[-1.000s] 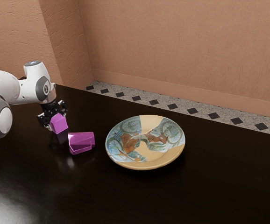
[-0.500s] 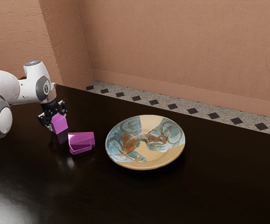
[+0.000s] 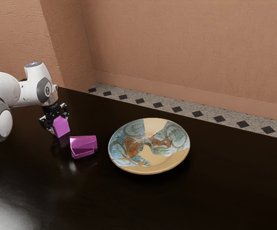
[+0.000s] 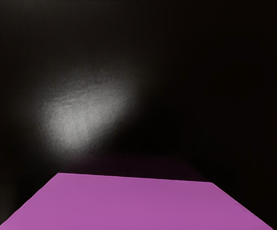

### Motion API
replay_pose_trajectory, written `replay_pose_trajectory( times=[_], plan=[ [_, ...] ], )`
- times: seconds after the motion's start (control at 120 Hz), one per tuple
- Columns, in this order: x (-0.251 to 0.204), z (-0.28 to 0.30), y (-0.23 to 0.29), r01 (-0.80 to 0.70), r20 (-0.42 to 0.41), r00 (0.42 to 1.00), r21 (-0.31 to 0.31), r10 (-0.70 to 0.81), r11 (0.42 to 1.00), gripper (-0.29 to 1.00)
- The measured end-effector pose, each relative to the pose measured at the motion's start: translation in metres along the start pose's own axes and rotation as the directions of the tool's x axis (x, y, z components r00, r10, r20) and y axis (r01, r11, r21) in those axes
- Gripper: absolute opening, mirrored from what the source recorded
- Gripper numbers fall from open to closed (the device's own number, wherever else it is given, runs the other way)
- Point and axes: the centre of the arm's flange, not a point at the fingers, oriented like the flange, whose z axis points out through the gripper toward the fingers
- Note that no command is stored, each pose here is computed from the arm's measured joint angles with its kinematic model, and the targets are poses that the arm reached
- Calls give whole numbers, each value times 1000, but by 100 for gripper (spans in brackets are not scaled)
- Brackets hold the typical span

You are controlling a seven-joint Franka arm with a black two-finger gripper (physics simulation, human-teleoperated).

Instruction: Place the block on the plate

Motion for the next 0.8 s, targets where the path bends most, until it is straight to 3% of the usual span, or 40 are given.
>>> replay_pose_trajectory(
  times=[0.8],
  plan=[
    [-10, -58, 13, -27, -18, 999, -37, 27, 999, 44]
  ],
)
